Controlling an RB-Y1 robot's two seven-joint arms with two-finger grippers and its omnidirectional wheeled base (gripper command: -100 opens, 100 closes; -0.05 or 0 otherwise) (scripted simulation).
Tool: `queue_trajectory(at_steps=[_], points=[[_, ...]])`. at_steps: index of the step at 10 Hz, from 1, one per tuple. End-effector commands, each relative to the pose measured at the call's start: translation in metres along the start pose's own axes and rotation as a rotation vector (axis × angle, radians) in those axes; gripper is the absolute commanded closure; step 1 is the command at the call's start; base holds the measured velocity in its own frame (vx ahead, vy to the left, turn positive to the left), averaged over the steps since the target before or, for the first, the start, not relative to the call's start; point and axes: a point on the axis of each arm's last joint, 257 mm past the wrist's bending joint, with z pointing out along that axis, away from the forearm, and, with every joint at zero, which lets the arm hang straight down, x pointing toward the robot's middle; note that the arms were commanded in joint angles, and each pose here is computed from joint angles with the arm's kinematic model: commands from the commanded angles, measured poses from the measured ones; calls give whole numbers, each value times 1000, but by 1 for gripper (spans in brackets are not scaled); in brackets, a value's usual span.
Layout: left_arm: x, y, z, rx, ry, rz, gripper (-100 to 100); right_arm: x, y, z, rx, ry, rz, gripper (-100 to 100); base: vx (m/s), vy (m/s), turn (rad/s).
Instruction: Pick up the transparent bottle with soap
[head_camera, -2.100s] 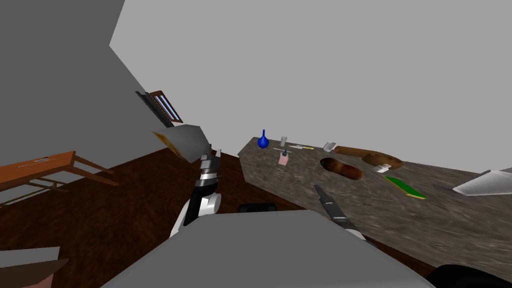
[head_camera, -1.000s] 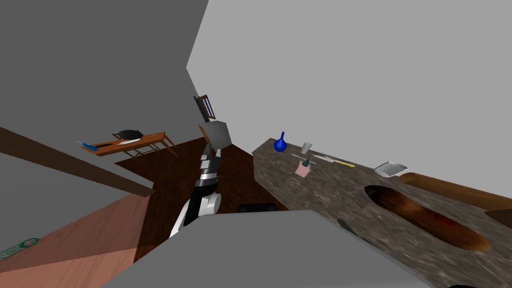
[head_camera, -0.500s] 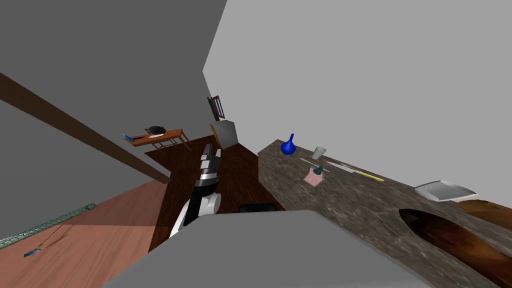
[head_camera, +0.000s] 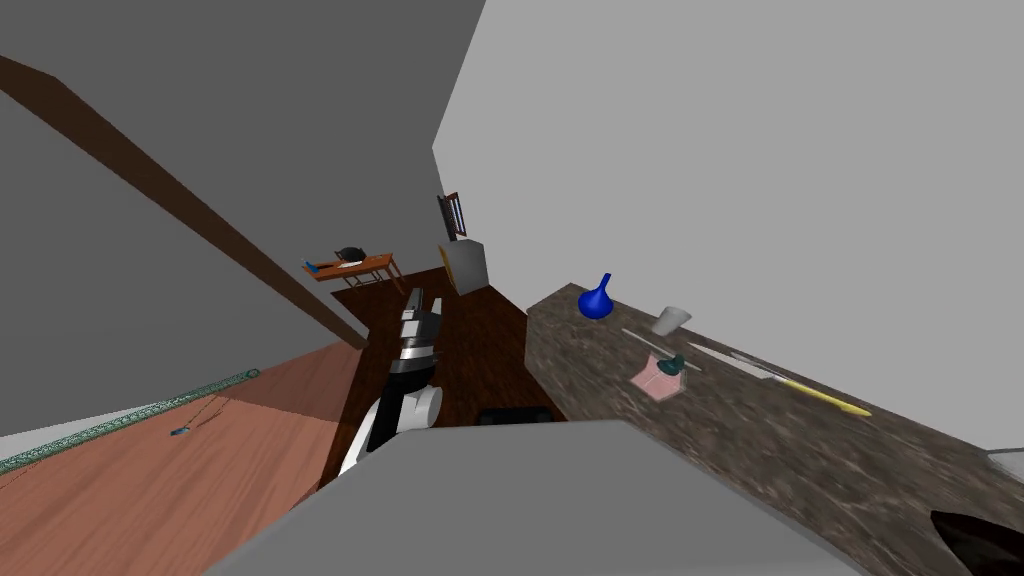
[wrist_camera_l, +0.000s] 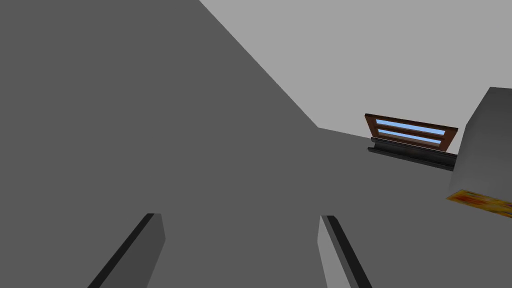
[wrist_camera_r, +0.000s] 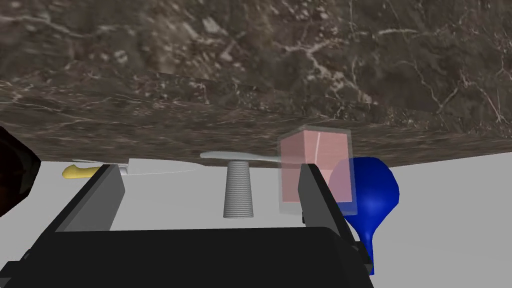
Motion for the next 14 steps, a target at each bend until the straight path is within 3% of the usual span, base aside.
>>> queue_trajectory(at_steps=[1, 4, 10, 14], points=[[0, 0, 0, 0, 0, 0, 0, 6, -24, -15, 47, 50, -97, -100, 106, -8, 375], [0, 0, 0, 0, 0, 0, 0, 12, -42, -31, 85, 99, -161, -100, 89, 5, 191], [0, 0, 0, 0, 0, 0, 0, 14, -106, -94, 186, 300, -479, -100, 155, 0, 283], [0, 0, 0, 0, 0, 0, 0, 15, -120, -118, 205, 378, -557, -100, 121, -15, 107]])
